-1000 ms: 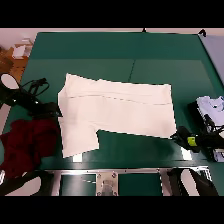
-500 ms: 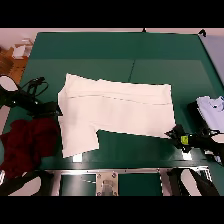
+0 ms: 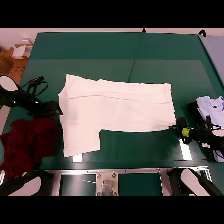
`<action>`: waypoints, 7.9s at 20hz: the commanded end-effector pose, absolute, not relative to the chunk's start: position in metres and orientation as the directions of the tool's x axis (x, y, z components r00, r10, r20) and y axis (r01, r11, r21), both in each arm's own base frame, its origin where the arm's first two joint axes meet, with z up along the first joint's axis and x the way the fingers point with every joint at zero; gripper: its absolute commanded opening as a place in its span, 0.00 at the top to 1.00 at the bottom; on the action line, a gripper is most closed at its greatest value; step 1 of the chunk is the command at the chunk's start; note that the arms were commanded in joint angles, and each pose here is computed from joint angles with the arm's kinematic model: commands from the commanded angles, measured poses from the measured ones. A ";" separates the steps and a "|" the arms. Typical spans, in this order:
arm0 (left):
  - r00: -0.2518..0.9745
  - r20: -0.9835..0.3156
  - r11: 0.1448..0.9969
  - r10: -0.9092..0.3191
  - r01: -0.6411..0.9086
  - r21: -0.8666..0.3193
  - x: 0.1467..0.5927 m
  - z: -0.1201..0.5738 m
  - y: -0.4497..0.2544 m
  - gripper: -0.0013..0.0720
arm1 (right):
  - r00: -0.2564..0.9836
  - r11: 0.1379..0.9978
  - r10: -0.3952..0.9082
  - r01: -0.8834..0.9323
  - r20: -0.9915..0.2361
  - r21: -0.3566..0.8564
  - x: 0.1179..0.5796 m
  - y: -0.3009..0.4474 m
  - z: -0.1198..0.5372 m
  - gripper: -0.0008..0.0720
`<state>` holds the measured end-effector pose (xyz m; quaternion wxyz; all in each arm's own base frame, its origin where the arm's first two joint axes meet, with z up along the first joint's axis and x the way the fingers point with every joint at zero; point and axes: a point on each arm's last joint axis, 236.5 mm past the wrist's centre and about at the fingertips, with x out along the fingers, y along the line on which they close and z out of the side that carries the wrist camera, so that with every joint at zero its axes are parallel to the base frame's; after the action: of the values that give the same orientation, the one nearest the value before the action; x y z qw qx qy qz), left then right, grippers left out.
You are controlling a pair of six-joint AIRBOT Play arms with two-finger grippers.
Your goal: Fold the shirts.
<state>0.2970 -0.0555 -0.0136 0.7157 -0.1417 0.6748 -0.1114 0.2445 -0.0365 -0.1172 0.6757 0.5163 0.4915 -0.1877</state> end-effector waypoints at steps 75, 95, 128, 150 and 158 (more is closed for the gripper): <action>0.361 -0.561 0.652 -0.745 0.211 -0.729 0.520 0.054 -0.103 0.28 | 0.274 0.724 0.526 0.353 -0.805 0.593 0.441 -0.084 -0.111 0.20; 0.204 -0.556 0.578 -0.806 0.473 -0.665 0.429 -0.050 -0.481 0.95 | 0.336 0.762 0.641 -0.164 -0.691 0.627 0.437 0.023 0.175 0.97; -0.028 -0.986 0.967 -0.162 0.197 -0.164 0.460 0.004 0.014 0.95 | 0.450 0.639 0.739 -0.234 -0.501 0.733 0.472 0.474 -0.015 0.29; -0.011 -0.976 0.967 -0.216 0.132 -0.216 0.464 0.006 -0.001 0.95 | 0.151 0.596 0.773 0.160 -0.616 0.787 0.448 0.207 -0.099 0.32; -0.015 -0.976 0.967 -0.219 0.133 -0.219 0.464 0.007 -0.001 0.95 | 0.311 0.595 0.788 -0.161 -0.532 0.787 0.504 0.208 0.063 0.97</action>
<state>0.4643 -0.0007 0.0061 0.7021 -0.0296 0.7005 -0.1242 0.4827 0.2227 -0.0106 0.7033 0.3376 0.5476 0.3025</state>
